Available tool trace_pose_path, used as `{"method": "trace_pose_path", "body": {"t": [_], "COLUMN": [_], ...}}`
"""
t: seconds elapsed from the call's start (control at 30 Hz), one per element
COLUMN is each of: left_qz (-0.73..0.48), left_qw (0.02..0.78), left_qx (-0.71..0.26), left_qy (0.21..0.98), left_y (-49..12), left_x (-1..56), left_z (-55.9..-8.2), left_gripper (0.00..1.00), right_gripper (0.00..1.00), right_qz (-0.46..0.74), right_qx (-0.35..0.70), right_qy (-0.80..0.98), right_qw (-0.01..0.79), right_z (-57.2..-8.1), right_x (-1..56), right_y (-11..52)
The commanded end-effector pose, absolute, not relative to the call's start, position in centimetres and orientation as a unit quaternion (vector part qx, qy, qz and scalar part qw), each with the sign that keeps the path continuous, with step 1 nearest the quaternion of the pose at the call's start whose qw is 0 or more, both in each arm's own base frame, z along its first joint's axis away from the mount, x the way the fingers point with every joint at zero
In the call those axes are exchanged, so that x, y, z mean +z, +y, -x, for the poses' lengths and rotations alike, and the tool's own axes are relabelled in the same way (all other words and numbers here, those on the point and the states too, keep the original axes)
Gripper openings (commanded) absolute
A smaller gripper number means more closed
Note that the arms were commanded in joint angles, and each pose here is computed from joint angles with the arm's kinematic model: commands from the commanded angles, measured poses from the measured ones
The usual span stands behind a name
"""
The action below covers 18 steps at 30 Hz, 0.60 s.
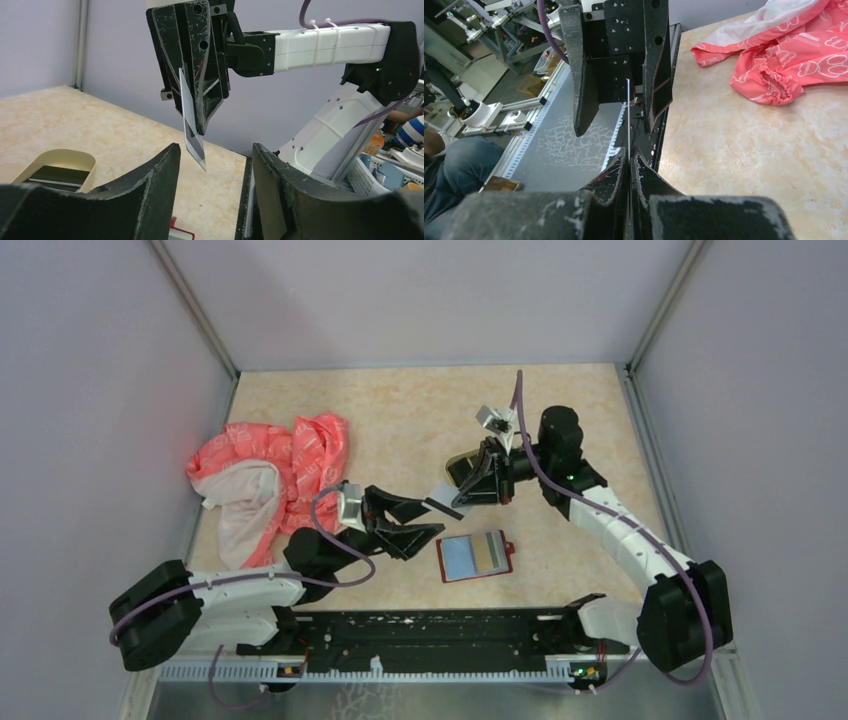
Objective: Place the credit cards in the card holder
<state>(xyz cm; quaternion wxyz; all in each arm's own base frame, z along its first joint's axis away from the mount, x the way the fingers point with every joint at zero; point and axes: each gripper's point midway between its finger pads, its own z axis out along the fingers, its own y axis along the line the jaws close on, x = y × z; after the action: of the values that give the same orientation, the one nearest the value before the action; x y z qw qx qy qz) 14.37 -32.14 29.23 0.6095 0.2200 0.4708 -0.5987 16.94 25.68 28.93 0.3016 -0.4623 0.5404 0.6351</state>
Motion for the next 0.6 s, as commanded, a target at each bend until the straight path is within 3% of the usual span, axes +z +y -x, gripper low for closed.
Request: {"method": "trace_pose_path", "body": {"t": [0.0, 0.07, 0.13, 0.3, 0.4, 0.57], "left_qz": [-0.212, -0.214, -0.214, -0.204, -0.19, -0.204], "left_qw": [0.629, 0.632, 0.635, 0.638, 0.627, 0.614], "left_qx": [-0.582, -0.575, -0.573, -0.563, -0.559, -0.536], "left_qy": [0.47, 0.473, 0.471, 0.485, 0.508, 0.543], "left_y": [-32.4, -32.4, -32.2, -31.6, -31.0, -30.2], "left_x": [30.5, 30.4, 30.4, 30.0, 29.0, 27.2], "left_z": [-15.3, -15.5, -15.5, -15.8, -15.9, -15.7], "left_gripper": [0.59, 0.56, 0.47, 0.0, 0.0, 0.0], "right_gripper": [0.0, 0.0, 0.0, 0.0, 0.02, 0.51], "right_qz": [0.479, 0.479, 0.482, 0.492, 0.501, 0.529], "right_qx": [0.629, 0.628, 0.627, 0.628, 0.621, 0.574], "right_qy": [0.527, 0.528, 0.527, 0.521, 0.516, 0.522], "right_qw": [0.313, 0.312, 0.31, 0.305, 0.311, 0.344], "right_z": [-16.9, -16.9, -16.9, -16.5, -16.4, -17.1], "right_x": [28.5, 28.2, 27.8, 27.3, 26.9, 25.6], "right_y": [26.4, 26.5, 26.6, 26.9, 26.9, 26.7]}}
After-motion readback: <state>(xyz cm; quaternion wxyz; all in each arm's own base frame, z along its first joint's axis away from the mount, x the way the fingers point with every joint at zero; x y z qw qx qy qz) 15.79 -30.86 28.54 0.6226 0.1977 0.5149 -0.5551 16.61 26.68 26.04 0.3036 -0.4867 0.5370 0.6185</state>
